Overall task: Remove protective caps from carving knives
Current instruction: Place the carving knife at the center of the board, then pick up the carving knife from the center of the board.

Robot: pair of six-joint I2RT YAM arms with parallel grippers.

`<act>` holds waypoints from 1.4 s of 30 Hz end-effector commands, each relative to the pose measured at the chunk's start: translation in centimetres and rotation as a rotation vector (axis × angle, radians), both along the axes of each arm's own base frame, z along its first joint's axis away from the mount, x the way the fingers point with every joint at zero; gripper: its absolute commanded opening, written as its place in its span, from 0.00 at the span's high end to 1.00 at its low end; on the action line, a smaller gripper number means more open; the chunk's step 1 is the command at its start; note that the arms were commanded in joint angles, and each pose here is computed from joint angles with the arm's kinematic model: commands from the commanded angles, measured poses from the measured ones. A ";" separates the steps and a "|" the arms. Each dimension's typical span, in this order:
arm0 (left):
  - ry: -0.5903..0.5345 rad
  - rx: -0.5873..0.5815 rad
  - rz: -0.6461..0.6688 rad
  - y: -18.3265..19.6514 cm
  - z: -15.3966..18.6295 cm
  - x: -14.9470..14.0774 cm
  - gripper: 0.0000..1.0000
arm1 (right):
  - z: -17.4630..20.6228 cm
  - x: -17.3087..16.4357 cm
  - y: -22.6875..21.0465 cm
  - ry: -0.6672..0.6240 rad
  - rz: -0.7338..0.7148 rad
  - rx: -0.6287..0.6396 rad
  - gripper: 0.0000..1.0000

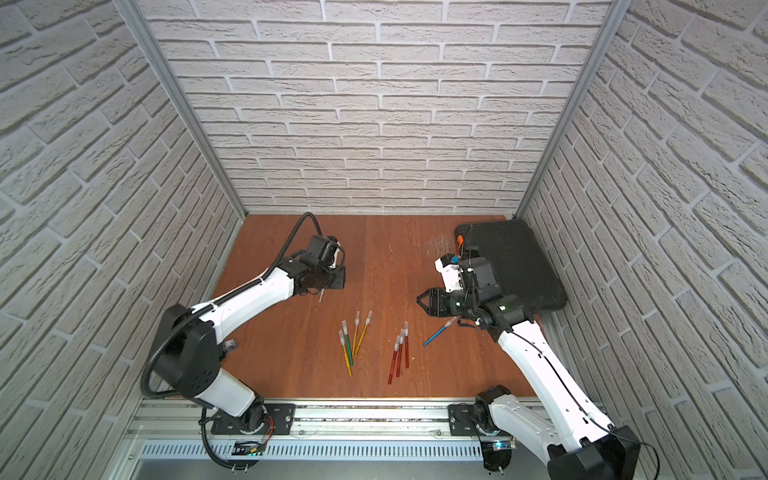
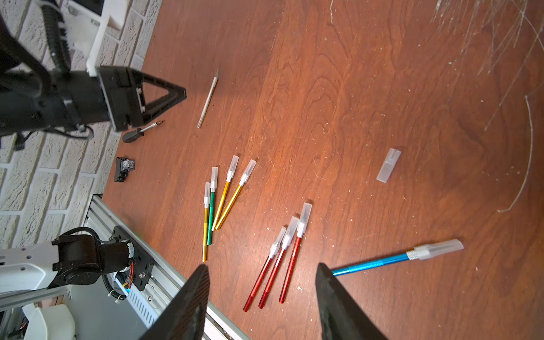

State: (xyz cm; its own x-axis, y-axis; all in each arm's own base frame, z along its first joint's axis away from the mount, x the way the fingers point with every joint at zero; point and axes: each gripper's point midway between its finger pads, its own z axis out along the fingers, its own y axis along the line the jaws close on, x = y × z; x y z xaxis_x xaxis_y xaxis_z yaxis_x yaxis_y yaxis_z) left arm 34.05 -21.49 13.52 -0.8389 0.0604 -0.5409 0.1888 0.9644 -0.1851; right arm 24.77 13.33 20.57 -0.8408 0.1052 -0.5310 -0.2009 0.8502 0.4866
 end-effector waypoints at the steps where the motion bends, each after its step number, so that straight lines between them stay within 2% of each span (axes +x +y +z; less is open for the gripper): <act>1: 0.054 0.004 0.061 0.1 -0.9 -3.3 0.68 | -0.4 -0.1 -0.4 -0.024 -0.030 0.004 0.41; 9: 0.070 -0.023 0.119 -1.5 -2.0 -8.9 0.68 | -1.7 -1.3 -0.8 0.004 -0.040 -0.007 0.42; 16: 0.050 0.004 0.156 -2.3 -3.8 -12.1 0.70 | -2.9 -2.2 -0.6 0.039 -0.032 -0.002 0.39; 20: 0.083 0.003 0.173 -2.2 -5.4 -13.6 0.71 | -3.4 -2.6 -0.9 0.047 -0.036 -0.021 0.38; 27: 0.102 0.044 0.205 -0.7 -7.0 -14.7 0.73 | -3.7 -2.4 -0.7 0.051 -0.032 -0.023 0.37; 42: 0.165 0.003 0.230 -0.7 -9.3 -15.4 0.74 | -4.3 -2.4 -0.9 0.052 -0.041 -0.035 0.39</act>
